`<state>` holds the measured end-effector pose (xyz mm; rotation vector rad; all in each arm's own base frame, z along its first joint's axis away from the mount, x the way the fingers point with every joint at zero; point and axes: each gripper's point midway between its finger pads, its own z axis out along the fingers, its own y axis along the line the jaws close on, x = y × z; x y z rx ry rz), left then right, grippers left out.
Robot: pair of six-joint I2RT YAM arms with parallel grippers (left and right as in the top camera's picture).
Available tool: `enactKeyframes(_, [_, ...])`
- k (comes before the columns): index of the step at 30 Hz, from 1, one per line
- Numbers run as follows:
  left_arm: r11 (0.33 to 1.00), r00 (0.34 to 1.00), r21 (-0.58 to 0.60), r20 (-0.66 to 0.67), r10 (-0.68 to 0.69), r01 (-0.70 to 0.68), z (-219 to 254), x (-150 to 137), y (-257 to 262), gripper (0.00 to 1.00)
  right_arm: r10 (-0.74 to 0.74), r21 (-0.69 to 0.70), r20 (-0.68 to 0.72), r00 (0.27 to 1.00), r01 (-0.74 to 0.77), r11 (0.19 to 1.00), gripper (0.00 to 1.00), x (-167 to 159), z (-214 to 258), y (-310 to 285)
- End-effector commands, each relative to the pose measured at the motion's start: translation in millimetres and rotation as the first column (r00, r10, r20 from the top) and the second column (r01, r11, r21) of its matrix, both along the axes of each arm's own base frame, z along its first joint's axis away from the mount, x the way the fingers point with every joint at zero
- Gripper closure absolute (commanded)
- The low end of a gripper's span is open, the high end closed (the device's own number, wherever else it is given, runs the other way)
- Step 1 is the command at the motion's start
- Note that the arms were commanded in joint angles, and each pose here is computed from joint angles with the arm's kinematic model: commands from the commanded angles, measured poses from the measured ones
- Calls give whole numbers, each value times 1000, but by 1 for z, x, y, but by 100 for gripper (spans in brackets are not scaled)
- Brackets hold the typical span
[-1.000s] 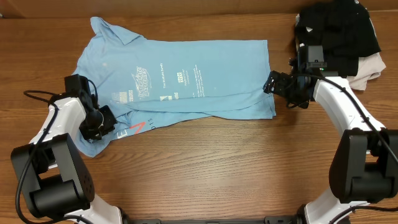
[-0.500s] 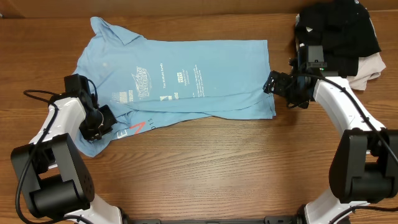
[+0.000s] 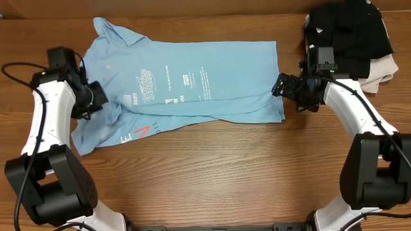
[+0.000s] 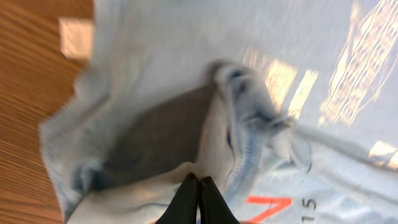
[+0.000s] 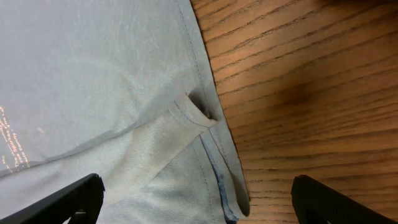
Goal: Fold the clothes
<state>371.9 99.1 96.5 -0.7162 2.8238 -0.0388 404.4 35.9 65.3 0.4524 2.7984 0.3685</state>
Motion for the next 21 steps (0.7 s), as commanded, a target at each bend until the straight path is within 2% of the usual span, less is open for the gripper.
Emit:
enactKeyframes(1, [997, 1000, 69, 7, -18, 18, 8, 4, 9, 96, 14, -2, 44, 999, -14, 1000, 0, 10, 14, 3])
enactKeyframes(7, [981, 1000, 196, -2, 16, -15, 11, 3, 32, 96, 14, -2, 48, 999, -14, 1000, 0, 11, 14, 3])
enactKeyframes(14, [975, 998, 221, 64, 17, -31, 17, 18, 38, 96, 15, -3, 55, 998, -15, 1000, 0, 12, 15, 3])
enactKeyframes(15, [974, 997, 223, 70, 17, -33, 17, 20, 39, 87, 13, -5, 58, 998, -13, 1000, 0, 13, 15, 3])
enactKeyframes(17, [974, 997, 224, 74, 17, -33, 18, 21, 39, 58, 25, -10, 75, 997, -25, 1000, 0, 16, 16, 3])
enactKeyframes(21, [975, 997, 222, 78, 15, -32, 19, 22, 38, 26, 74, -31, 103, 992, -71, 997, 0, 22, 26, 3])
